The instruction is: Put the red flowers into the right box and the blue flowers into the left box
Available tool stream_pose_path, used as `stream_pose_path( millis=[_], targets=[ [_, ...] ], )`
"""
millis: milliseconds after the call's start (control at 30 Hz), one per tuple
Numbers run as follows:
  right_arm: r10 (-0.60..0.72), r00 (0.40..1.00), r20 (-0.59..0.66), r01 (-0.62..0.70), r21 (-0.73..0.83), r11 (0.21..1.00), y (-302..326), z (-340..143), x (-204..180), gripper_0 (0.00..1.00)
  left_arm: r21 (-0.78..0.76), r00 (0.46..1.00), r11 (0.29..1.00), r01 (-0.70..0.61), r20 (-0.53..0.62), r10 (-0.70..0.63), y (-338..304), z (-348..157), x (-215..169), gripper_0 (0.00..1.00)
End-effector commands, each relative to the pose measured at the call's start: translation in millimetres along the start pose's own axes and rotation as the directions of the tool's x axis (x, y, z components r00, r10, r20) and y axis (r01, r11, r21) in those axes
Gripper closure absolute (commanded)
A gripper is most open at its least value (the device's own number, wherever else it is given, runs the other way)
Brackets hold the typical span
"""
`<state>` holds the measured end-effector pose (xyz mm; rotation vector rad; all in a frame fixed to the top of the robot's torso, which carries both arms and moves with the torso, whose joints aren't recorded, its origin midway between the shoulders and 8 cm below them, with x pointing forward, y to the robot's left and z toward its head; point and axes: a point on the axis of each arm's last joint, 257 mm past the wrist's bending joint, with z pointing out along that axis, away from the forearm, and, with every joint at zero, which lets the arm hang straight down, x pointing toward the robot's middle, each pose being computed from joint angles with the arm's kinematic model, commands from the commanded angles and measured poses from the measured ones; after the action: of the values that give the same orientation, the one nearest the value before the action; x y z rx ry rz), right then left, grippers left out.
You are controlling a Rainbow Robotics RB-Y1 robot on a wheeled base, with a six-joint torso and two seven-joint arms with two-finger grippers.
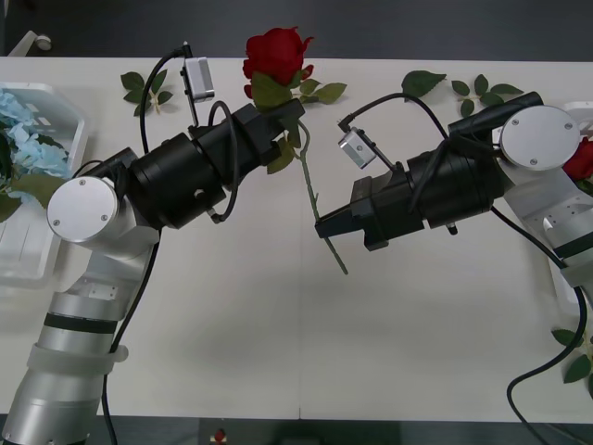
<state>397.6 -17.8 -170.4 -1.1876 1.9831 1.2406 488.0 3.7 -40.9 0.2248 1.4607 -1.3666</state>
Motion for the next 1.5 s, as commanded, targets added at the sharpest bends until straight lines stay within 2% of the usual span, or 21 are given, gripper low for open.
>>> stream_pose_path(
  millis=[33,133,400,600,800,900,1033,1100,1233,1300,1500],
  targets=[
    [-0.028,0.999,0.021,0.028,-0.004,1.000,9,2,-18,1.00,-0.001,0.997,0.997,-0.072,-0.026,0.072,-1,-4,-7,0.17],
    [-0.032,0.999,0.021,0.032,-0.002,0.999,9,2,-19,1.00,-0.017,0.993,0.996,-0.092,-0.075,0.091,10,-19,-4,0.05],
    [-0.039,0.999,0.012,0.039,0.018,0.999,4,-6,-20,1.00,-0.048,0.944,0.991,-0.123,-0.315,0.102,41,-95,29,0.03],
    [-0.021,0.999,-0.037,0.025,0.102,0.994,-16,-37,-16,1.00,0.016,0.835,0.972,-0.235,-0.508,0.210,45,-160,39,0.02],
    [0.150,0.984,-0.096,-0.119,0.274,0.954,-47,-102,-3,1.00,0.097,0.749,0.951,-0.295,-0.594,0.293,36,-200,31,0.00],
    [0.251,0.961,-0.114,-0.187,0.397,0.898,-66,-147,12,1.00,0.128,0.720,0.938,-0.321,-0.611,0.330,36,-208,35,0.00],
    [0.389,0.916,-0.101,-0.269,0.564,0.780,-89,-214,47,1.00,0.188,0.707,0.901,-0.390,-0.566,0.424,34,-206,40,0.00],
    [0.451,0.891,-0.050,-0.319,0.637,0.702,-101,-249,63,1.00,0.172,0.732,0.910,-0.376,-0.547,0.406,31,-201,36,0.00],
    [0.515,0.857,0.036,-0.374,0.731,0.571,-122,-306,82,1.00,0.158,0.748,0.907,-0.390,-0.521,0.412,25,-192,17,0.00],
    [0.531,0.844,0.071,-0.367,0.800,0.476,-139,-352,98,1.00,0.149,0.752,0.900,-0.409,-0.503,0.425,23,-185,0,0.00],
    [0.585,0.794,0.166,-0.389,0.878,0.278,-163,-433,144,1.00,0.122,0.750,0.882,-0.454,-0.483,0.453,22,-176,-32,0.00]
  ],
)
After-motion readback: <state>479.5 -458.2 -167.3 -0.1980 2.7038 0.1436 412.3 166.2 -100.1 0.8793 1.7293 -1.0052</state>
